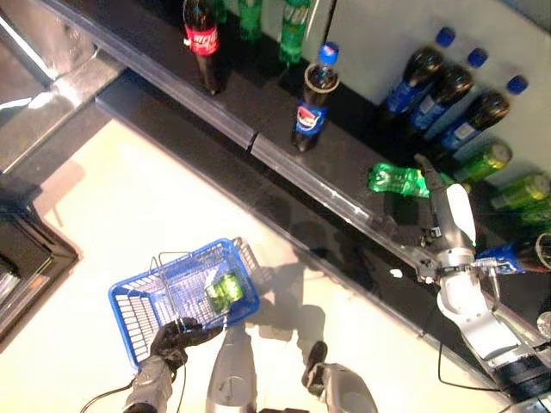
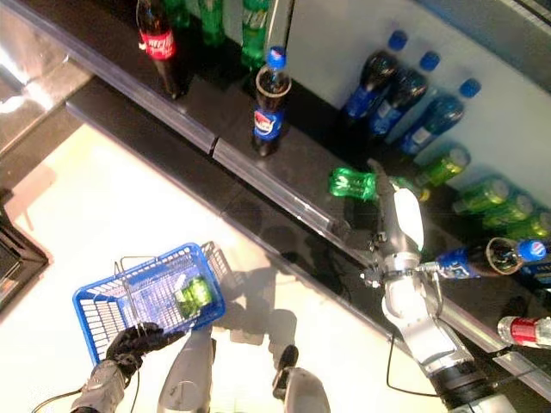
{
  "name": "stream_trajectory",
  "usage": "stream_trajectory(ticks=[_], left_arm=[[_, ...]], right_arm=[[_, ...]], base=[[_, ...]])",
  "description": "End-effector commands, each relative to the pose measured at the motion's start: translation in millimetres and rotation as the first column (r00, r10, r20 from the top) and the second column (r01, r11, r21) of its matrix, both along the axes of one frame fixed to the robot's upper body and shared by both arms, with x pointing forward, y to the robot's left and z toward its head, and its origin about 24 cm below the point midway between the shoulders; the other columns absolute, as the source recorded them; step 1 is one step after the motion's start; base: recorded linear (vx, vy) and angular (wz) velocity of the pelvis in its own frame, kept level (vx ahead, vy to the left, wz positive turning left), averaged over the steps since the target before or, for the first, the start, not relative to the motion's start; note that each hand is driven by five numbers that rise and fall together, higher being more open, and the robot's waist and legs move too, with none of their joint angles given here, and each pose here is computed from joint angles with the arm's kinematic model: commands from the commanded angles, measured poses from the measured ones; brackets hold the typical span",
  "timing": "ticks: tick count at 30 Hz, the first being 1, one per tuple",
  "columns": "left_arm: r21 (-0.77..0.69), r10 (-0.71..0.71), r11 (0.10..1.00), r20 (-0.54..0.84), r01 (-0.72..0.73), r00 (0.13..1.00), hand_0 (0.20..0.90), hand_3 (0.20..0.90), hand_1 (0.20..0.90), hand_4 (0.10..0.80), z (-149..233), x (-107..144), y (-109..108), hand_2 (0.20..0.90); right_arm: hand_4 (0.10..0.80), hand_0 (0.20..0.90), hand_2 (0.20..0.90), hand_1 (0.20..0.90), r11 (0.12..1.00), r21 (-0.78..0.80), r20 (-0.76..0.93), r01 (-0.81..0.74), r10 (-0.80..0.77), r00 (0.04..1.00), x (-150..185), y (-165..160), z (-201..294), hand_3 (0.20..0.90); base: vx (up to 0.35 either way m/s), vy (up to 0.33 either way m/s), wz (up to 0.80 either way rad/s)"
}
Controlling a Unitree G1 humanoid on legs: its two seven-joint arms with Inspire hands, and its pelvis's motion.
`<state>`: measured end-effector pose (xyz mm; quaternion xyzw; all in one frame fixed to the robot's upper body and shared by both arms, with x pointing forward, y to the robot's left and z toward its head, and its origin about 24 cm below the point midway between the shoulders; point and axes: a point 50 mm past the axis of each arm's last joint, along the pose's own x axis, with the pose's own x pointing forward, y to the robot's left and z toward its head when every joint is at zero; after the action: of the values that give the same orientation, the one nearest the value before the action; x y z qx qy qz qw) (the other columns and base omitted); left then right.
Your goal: Pick up the drink and place into the basket.
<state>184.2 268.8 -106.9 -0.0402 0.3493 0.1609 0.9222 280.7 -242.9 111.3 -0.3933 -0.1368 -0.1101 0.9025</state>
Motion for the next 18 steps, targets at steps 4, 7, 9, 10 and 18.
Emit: stream_trajectory(ticks=[4, 7, 9, 10, 18], left_arm=[[0.006, -0.058, 0.998, -0.140, 0.059, 0.989, 0.300, 0.200, 0.300, 0.100, -15, -34, 0, 0.300], [0.009, -0.058, 0.998, -0.121, 0.060, 0.991, 0.300, 0.200, 0.300, 0.100, -11, -26, 1, 0.300], [0.012, -0.061, 0.998, -0.113, 0.063, 0.992, 0.300, 0.200, 0.300, 0.100, -8, -21, 2, 0.300], [0.014, -0.062, 0.998, -0.110, 0.063, 0.992, 0.300, 0.200, 0.300, 0.100, -7, -21, 4, 0.300], [0.025, -0.055, 0.998, -0.100, 0.058, 0.993, 0.300, 0.200, 0.300, 0.100, -3, -21, 10, 0.300]], right_arm=[[0.800, 0.900, 0.900, 0.900, 0.979, -0.178, 0.193, 0.102, -0.067, 0.979, 22, -22, 54, 0.900], [0.800, 0.900, 0.900, 0.900, 0.955, -0.248, 0.210, 0.161, -0.109, 0.972, 27, -27, 58, 0.900], [0.800, 0.900, 0.900, 0.900, 0.933, -0.295, 0.214, 0.206, -0.145, 0.966, 30, -33, 62, 0.900], [0.800, 0.900, 0.900, 0.900, 0.918, -0.319, 0.220, 0.235, -0.170, 0.961, 30, -38, 65, 0.900], [0.800, 0.900, 0.900, 0.900, 0.836, -0.393, 0.300, 0.383, -0.277, 0.913, 24, -59, 76, 0.900]], base=[[-0.082, -0.002, 0.00], [-0.062, -0.019, -0.03], [-0.039, -0.029, -0.02], [0.000, 0.000, 0.00], [-0.010, -0.038, 0.00]])
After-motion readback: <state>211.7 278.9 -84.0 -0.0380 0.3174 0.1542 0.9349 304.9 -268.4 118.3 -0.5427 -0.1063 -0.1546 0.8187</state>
